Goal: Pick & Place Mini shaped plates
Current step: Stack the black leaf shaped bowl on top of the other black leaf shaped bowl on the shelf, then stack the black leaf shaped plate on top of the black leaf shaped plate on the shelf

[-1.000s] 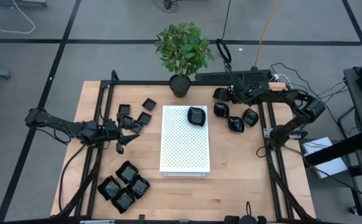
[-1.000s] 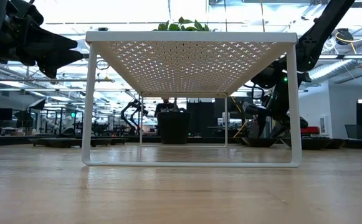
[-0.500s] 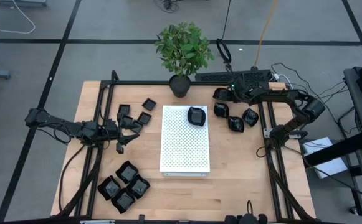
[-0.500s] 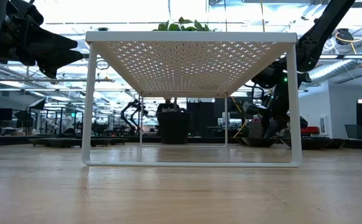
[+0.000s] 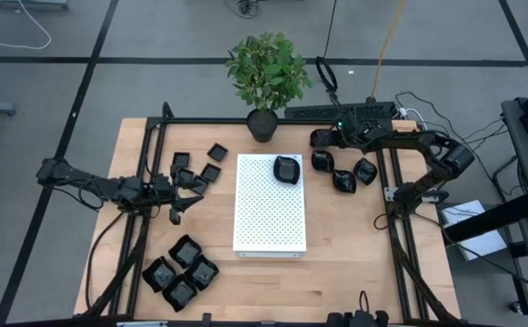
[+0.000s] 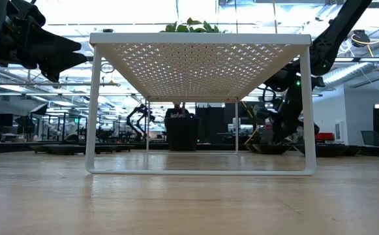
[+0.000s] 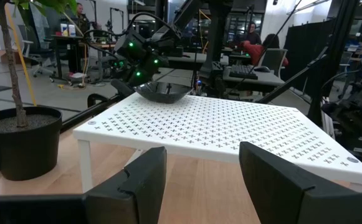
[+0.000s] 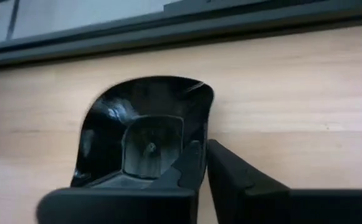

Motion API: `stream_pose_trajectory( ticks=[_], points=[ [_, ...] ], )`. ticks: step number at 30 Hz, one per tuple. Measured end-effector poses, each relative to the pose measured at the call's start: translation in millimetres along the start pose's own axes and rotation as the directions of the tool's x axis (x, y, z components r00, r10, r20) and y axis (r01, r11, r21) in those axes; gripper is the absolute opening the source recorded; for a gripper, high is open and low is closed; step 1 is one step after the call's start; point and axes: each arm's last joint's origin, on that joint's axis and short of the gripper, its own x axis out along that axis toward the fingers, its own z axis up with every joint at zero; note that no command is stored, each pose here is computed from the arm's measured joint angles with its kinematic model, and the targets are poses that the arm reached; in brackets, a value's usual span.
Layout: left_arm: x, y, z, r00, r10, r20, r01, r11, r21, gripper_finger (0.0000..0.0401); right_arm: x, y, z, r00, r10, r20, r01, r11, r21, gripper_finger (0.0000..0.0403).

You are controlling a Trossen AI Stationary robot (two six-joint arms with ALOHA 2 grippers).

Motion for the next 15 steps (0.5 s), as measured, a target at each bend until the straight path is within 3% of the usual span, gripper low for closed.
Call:
stream_pose_trajectory(
  ticks=[10, 15],
  points=[
    [0.0, 0.0, -0.1, 1.000, 0.000, 0.000, 0.000, 1.000, 0.000, 0.0207, 0.0, 0.0, -0.6, 1.000, -0.002, -0.004, 0.002, 1.000, 0.006, 0.0152],
    [0.0, 0.0, 0.0, 1.000, 0.000, 0.000, 0.000, 1.000, 0.000, 0.0207, 7.0, -0.9, -3.2, 1.000, -0.009, -0.019, 0.010, 1.000, 0.026, 0.0180]
  ],
)
